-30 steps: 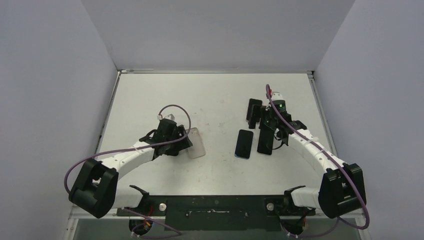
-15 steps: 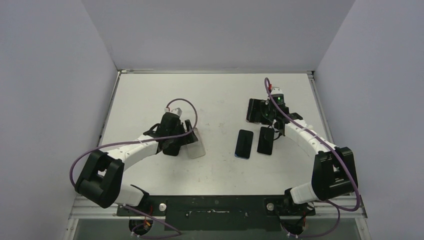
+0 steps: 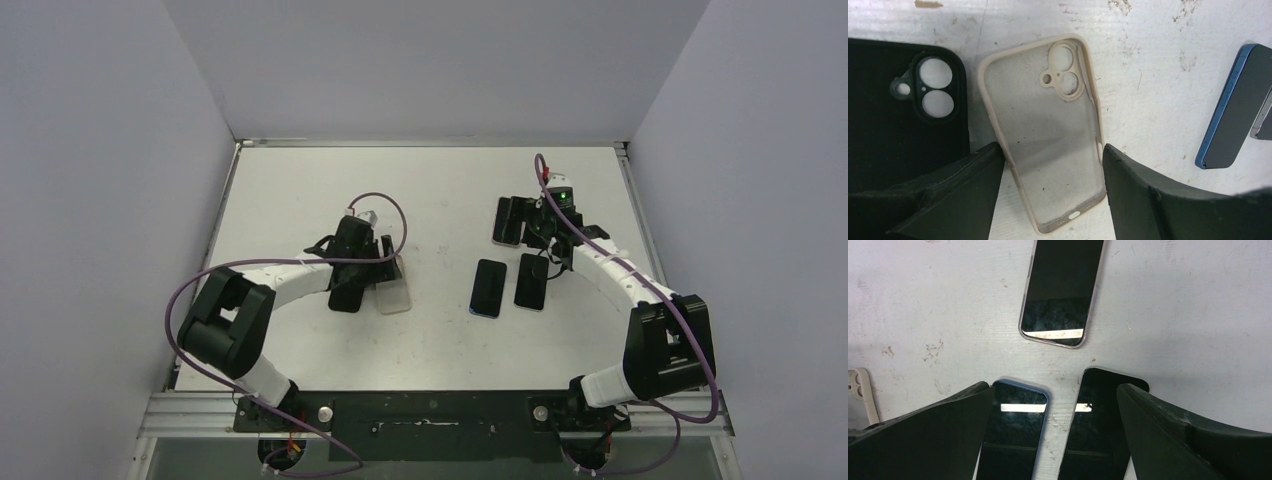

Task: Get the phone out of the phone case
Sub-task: Pick up the phone at the center of the board.

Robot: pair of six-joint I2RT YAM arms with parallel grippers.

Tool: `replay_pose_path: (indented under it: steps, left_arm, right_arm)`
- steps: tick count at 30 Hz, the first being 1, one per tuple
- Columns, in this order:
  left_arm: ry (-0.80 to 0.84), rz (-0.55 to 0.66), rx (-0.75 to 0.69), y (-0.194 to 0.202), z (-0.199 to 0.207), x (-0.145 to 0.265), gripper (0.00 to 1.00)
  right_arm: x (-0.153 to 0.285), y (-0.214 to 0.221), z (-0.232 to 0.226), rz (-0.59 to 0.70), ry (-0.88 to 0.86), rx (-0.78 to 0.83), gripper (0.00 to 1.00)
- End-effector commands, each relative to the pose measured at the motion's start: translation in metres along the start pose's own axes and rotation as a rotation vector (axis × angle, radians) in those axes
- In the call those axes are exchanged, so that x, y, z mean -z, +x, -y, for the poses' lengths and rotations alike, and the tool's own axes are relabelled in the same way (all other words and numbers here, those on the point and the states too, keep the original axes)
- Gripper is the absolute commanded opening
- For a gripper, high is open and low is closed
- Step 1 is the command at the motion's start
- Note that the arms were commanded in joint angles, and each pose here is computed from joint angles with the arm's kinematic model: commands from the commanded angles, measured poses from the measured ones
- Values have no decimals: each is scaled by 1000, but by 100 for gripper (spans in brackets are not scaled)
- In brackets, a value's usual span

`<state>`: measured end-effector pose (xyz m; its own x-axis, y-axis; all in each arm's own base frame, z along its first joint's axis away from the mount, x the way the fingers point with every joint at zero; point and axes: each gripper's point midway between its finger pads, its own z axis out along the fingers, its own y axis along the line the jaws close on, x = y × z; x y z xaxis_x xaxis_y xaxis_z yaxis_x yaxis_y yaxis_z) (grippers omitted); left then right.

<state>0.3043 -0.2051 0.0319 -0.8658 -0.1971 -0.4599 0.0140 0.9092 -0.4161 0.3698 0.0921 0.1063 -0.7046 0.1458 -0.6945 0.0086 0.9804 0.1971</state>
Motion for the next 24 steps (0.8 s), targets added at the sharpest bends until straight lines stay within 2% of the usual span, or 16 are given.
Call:
replay_pose_path:
  steps: [1, 11, 17, 21, 24]
  left_arm:
    - [78, 73, -88, -30, 25, -2, 69]
    - [18, 117, -149, -47, 29, 11, 71]
    - [103, 124, -239, -37, 80, 19, 73]
    - [197, 64, -283, -11, 118, 7, 73]
    - [209, 13, -315, 8, 128, -8, 73]
  right_arm:
    - [0, -27, -3, 79, -17, 4, 100]
    - [-21, -31, 3, 61, 16, 24, 100]
    - [-49, -33, 8, 36, 51, 31, 100]
    - [-64, -35, 9, 19, 64, 31, 100]
    - [-71, -37, 7, 19, 60, 32, 100]
